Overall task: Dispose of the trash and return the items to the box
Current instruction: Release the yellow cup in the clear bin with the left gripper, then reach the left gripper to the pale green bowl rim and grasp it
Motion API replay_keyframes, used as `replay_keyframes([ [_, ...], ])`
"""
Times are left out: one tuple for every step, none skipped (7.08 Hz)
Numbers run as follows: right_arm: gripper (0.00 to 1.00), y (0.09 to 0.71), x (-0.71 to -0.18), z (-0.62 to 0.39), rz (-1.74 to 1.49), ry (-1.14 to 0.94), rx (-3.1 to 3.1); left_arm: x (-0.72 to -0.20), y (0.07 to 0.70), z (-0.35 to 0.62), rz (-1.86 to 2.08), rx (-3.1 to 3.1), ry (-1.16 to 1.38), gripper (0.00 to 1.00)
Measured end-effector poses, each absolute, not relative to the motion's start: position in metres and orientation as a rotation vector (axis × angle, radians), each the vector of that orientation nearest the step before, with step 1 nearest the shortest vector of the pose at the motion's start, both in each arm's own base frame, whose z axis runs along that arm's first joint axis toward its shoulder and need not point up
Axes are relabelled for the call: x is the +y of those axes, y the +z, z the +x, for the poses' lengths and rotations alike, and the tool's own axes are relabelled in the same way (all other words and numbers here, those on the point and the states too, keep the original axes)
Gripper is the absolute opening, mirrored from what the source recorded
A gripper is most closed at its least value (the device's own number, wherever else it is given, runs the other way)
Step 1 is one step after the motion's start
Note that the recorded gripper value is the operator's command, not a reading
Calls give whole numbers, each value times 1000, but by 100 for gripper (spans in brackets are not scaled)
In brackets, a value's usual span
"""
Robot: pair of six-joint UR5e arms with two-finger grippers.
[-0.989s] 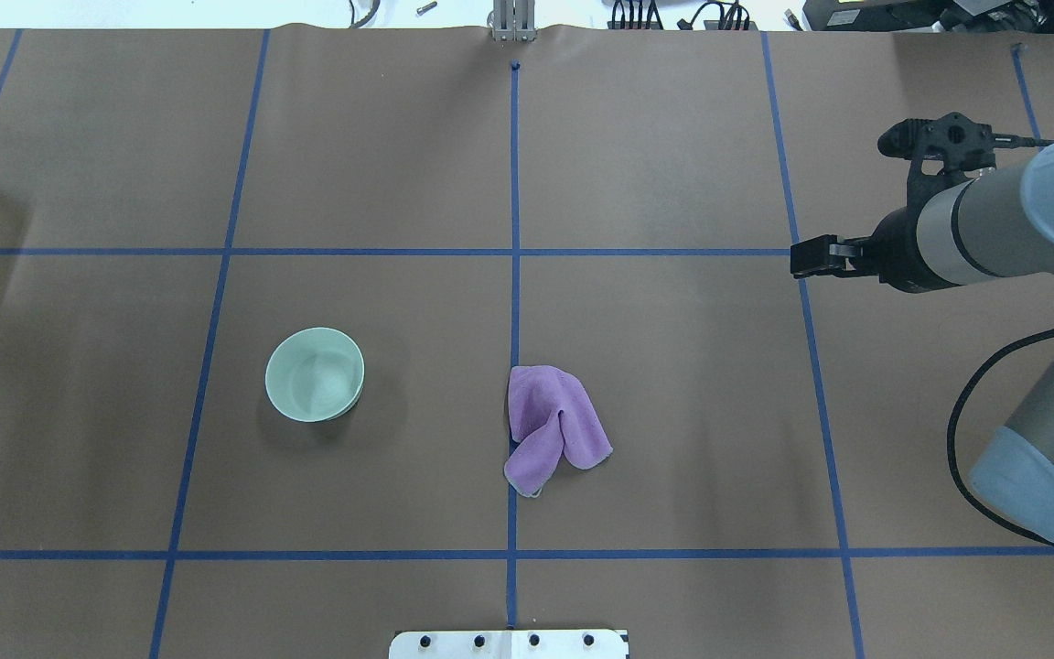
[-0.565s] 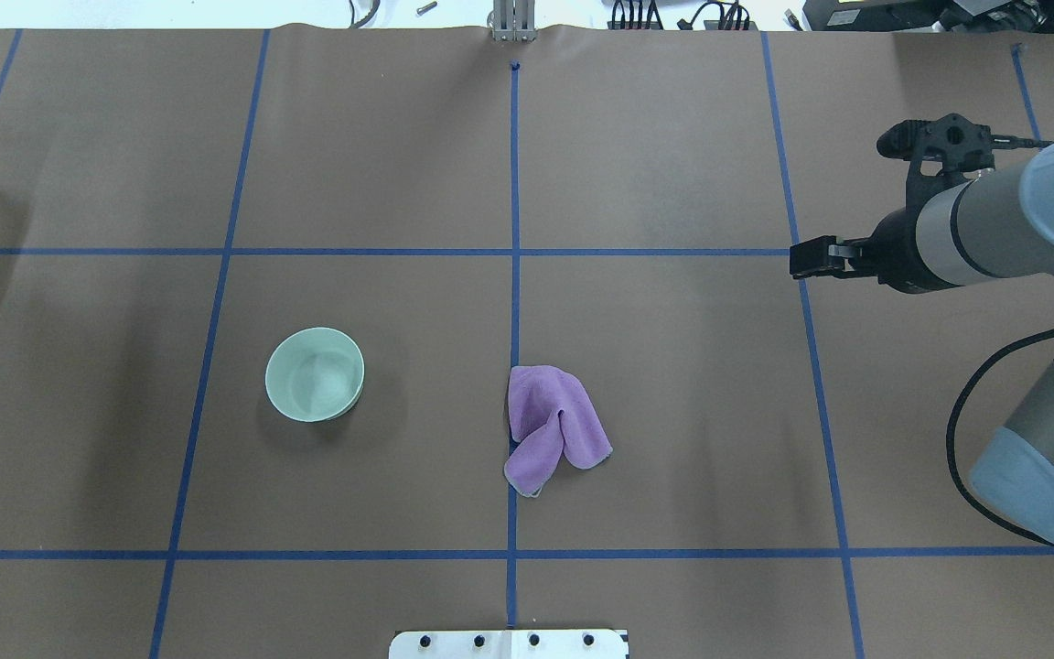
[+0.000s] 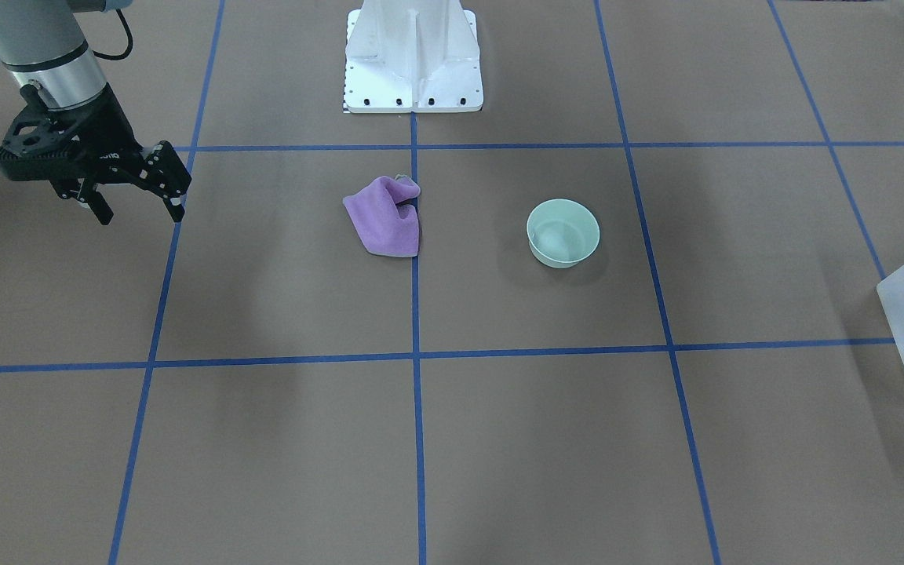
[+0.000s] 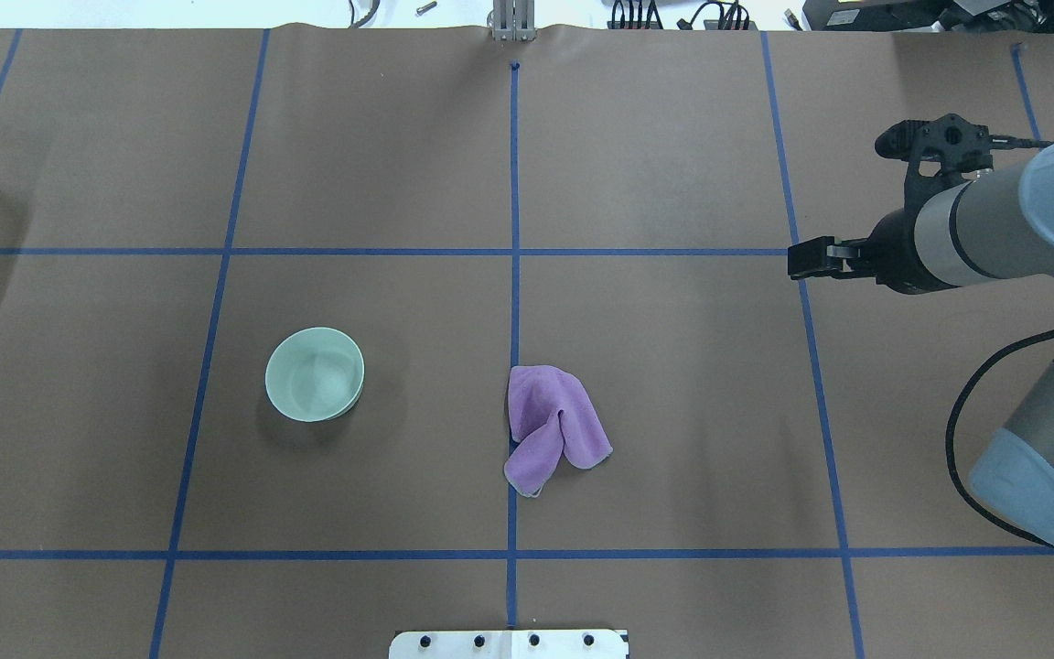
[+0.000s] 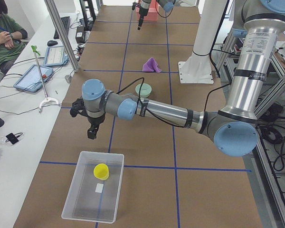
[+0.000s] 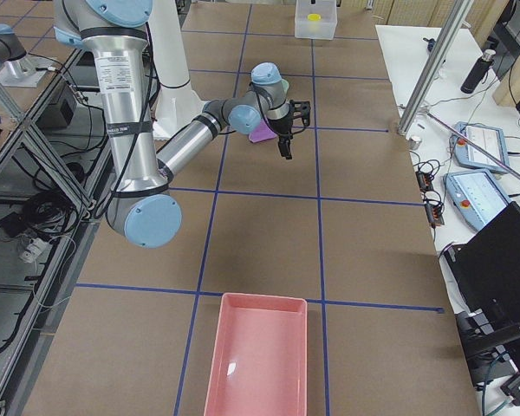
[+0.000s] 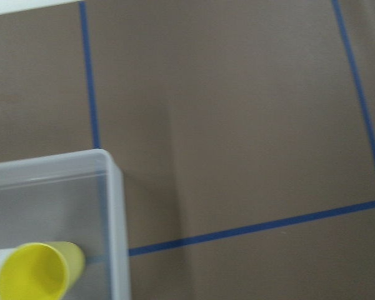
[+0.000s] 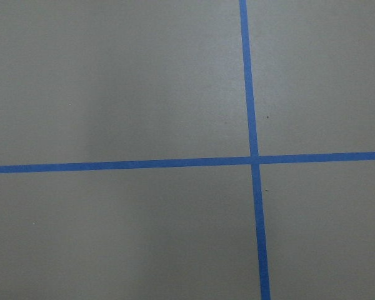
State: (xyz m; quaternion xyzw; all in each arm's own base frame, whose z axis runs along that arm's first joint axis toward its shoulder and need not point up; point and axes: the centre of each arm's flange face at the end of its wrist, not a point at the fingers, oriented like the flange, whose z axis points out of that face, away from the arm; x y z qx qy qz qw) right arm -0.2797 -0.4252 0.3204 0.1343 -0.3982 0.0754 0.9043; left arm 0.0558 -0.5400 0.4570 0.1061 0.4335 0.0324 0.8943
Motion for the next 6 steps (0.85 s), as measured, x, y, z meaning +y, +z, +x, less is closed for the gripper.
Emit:
replay_keyframes([
  [100,319,-425,-281,279,153,-826,-517,427,111,182,930,54,98],
  [100,317,-425,-282,280,151,-829,-500,411,162,163,940,37,98],
  [100,315,-425,-284,282,149,-832,-481,400,215,147,949,18,98],
  [100,314,-426,-285,282,148,-832,-461,389,267,134,955,4,98],
  [100,314,-426,-285,282,147,-833,-440,378,316,124,959,-9,94],
  [100,314,-426,-286,282,147,-833,-418,368,359,119,957,-11,76],
])
